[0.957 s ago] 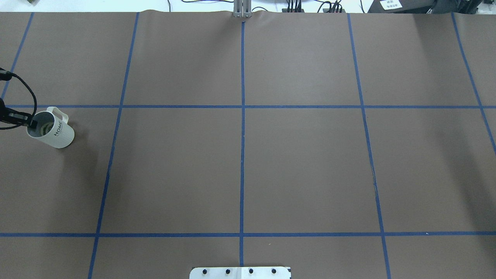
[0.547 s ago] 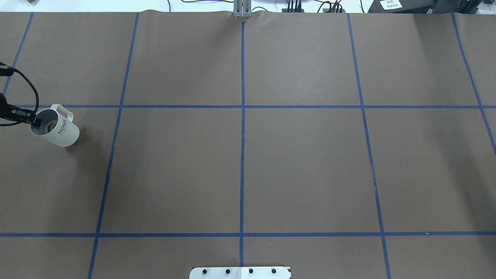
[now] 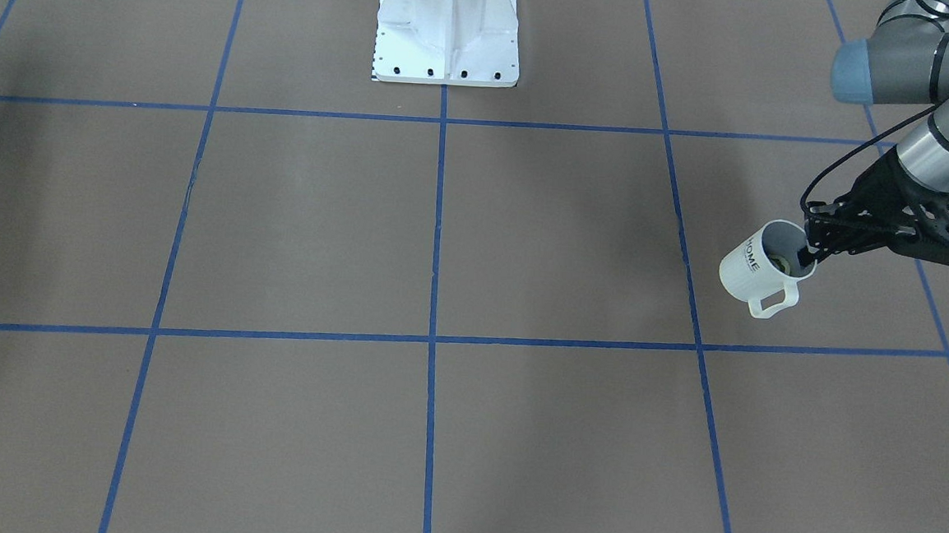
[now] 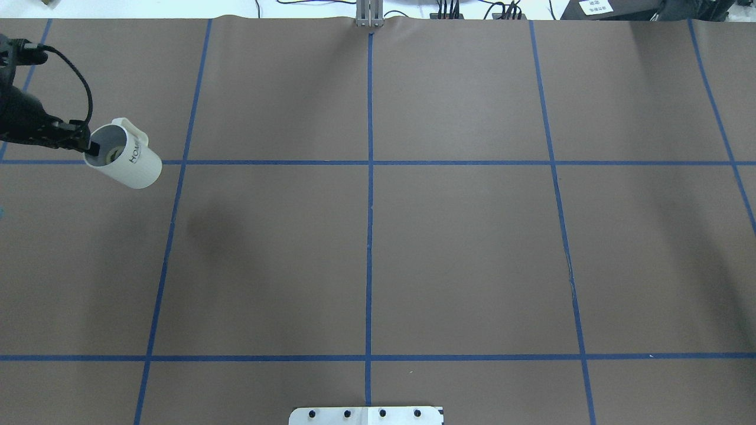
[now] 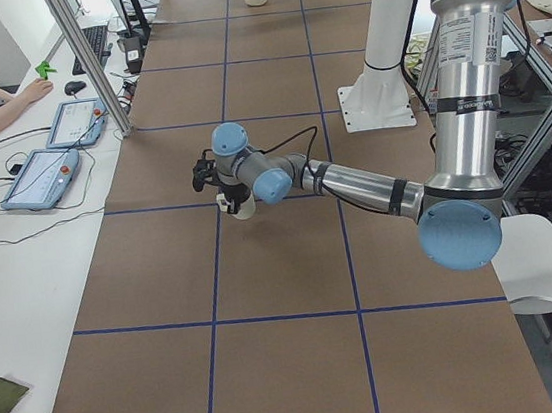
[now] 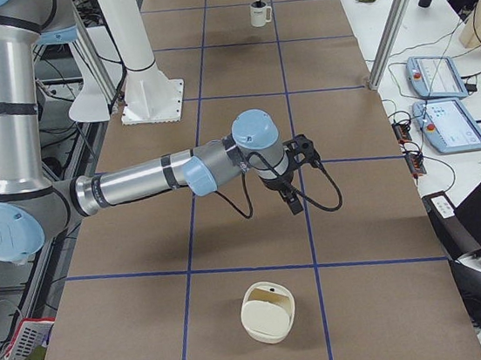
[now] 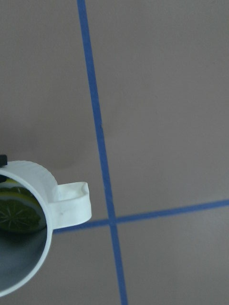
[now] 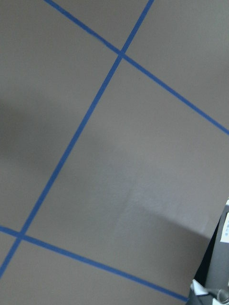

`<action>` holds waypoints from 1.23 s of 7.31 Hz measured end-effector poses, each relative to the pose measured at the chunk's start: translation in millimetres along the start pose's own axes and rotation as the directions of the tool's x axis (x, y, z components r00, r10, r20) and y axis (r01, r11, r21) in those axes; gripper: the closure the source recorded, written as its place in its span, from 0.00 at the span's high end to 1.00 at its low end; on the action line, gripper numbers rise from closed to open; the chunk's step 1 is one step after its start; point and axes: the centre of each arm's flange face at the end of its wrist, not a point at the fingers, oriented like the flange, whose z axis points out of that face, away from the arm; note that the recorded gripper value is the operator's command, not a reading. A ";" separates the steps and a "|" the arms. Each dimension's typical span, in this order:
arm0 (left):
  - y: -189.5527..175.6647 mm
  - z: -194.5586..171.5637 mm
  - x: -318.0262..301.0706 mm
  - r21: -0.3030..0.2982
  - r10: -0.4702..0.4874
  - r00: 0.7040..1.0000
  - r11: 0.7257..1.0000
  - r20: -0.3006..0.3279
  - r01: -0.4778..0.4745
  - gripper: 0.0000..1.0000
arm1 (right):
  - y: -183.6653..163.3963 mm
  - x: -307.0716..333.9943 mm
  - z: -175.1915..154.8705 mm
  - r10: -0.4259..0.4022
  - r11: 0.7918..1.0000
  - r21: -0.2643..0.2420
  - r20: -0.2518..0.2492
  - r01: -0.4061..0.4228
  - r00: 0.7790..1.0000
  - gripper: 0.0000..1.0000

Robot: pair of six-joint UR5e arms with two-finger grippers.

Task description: Left arm hands cup to right arm to dump lemon

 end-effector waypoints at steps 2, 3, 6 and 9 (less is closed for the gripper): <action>-23.4 -15.3 59.4 0.008 -0.080 0.995 0.997 -0.058 0.080 0.00 | -30.5 -25.4 17.7 -0.143 0.985 0.100 0.025 0.140 0.989 0.94; -29.3 -17.4 91.7 0.004 -0.119 0.989 0.993 -0.088 0.120 0.00 | -53.9 -43.7 23.3 -0.176 0.977 0.132 0.040 0.169 0.984 0.90; -27.5 -16.1 214.0 -0.038 -0.244 0.952 0.970 -0.186 0.241 0.00 | -107.8 -109.8 45.9 -0.301 0.930 0.233 0.040 0.284 0.953 0.94; -32.1 -13.7 300.6 -0.057 -0.320 0.917 0.947 -0.237 0.316 0.00 | -163.8 -212.1 80.9 -0.383 0.881 0.319 0.044 0.350 0.923 0.94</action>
